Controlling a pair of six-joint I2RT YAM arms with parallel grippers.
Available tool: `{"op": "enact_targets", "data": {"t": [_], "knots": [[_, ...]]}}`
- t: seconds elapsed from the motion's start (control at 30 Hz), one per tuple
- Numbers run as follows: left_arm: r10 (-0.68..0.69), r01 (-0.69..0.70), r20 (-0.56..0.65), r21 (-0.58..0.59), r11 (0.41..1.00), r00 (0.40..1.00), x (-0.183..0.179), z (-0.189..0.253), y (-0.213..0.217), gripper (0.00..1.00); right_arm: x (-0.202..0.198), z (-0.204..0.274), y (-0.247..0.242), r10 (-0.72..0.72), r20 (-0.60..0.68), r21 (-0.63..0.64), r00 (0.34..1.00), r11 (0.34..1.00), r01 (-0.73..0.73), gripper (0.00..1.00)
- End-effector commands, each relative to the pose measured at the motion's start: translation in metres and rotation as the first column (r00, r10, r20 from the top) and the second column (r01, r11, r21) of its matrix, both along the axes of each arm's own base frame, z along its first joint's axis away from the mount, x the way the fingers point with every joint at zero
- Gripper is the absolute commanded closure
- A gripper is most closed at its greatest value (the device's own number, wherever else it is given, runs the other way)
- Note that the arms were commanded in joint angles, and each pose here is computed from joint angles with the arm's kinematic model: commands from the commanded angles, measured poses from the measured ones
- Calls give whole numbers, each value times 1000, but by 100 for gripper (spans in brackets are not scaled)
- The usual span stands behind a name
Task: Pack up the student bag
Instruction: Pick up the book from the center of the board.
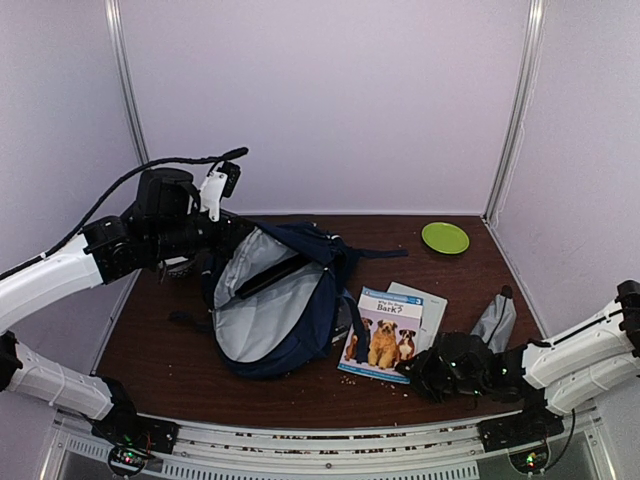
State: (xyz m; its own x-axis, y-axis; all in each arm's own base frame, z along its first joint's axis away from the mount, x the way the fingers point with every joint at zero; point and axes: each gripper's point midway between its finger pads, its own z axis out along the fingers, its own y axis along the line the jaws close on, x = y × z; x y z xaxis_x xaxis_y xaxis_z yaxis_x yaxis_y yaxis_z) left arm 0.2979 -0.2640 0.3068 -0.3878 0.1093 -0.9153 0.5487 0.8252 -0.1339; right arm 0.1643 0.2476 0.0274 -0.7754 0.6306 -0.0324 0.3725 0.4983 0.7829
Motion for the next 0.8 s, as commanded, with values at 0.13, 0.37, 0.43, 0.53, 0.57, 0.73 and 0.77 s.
{"op": "enact_targets", "data": {"t": [0.13,0.37,0.43,0.53,0.57,0.73,0.77], "knots": [[51,-46,66,-74,996,997,11,25,2,100,15,37,-7,20,148,-111,989,994,-3,93],[62,-58,66,-66,996,996,13,23,3,100,15,103,-8,121,255,-168,959,983,-79,100],[64,-60,69,-65,996,996,13,24,4,100,13,126,-10,151,290,-175,945,979,-102,100],[65,-61,69,-63,996,996,14,23,3,100,14,165,-17,172,356,-195,919,975,-107,100],[66,-61,68,-65,996,996,14,23,3,100,15,174,-21,177,373,-218,911,971,-100,100],[55,-51,52,-77,996,997,16,19,-2,100,25,182,-34,220,403,-331,888,940,-82,100],[52,-48,48,-78,996,998,15,19,-3,100,26,178,-33,228,394,-333,891,938,-93,100]]}}
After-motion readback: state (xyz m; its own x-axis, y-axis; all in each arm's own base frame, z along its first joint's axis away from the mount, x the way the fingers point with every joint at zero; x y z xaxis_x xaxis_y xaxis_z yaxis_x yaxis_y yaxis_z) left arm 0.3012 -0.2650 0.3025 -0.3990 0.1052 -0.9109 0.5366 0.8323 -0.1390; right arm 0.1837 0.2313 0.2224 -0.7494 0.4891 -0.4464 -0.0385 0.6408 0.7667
